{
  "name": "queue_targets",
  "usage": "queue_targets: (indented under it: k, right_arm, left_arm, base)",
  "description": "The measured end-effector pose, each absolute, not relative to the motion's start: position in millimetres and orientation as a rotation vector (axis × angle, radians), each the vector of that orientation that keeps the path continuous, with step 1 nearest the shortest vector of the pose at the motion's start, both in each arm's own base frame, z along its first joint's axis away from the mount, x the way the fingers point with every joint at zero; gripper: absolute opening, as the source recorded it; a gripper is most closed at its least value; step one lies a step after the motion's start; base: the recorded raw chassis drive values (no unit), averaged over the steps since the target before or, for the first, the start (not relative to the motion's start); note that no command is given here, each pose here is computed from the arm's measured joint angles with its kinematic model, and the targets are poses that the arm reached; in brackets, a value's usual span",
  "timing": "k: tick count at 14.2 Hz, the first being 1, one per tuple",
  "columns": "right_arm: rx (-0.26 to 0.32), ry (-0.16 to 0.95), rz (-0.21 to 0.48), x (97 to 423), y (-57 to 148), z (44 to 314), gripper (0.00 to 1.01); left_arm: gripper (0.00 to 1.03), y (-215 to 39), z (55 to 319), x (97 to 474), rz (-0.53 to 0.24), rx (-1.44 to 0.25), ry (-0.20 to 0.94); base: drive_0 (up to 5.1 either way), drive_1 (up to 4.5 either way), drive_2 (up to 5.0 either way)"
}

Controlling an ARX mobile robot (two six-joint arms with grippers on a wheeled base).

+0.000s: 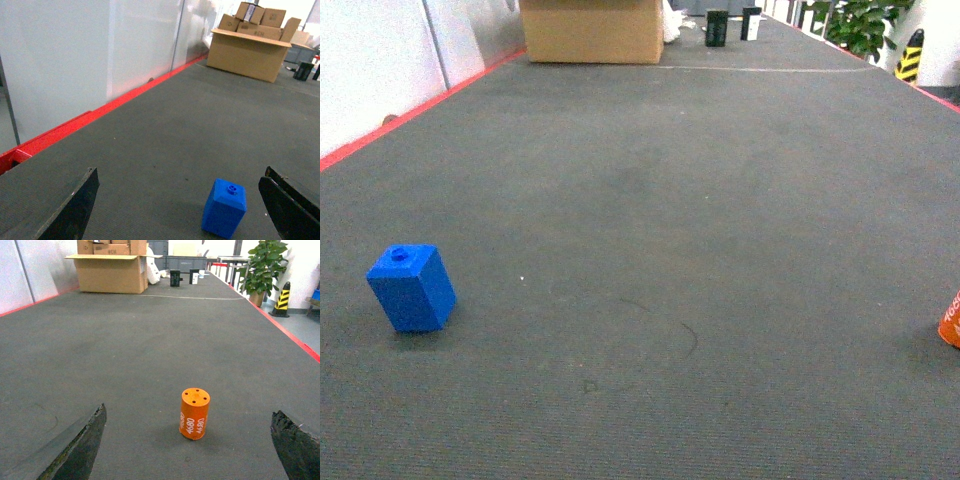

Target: Sort blue parts and orange caps into right shelf containers

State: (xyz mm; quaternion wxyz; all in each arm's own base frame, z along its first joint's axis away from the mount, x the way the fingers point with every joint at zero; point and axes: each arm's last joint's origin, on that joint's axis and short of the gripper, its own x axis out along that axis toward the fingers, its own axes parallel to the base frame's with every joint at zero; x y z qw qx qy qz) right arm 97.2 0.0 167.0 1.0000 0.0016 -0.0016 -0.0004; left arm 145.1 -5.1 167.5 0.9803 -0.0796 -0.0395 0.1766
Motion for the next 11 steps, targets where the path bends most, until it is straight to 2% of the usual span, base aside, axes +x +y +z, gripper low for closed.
queue_targets:
  k: [7,9,11]
  right_arm:
    - [0.003,-0.003,0.000,97.2,0.0,167.0,0.98]
    - [0.003,-0.003,-0.001,97.2,0.0,166.9,0.98]
    - [0.003,-0.003,0.000,97.2,0.0,166.9,0.98]
  left_arm:
    - [0.98,2.6,156.4,163.2,0.325,-0.148,-0.054]
    - [0.98,5.3,138.6,200.0,0.255,-0.137,0.022]
    - [0.98,3.6,135.4,221.5,0.202,-0.142,0.049]
  base:
    - [0.0,0.00,0.0]
    - [0.0,0.00,0.0]
    - [0.0,0.00,0.0]
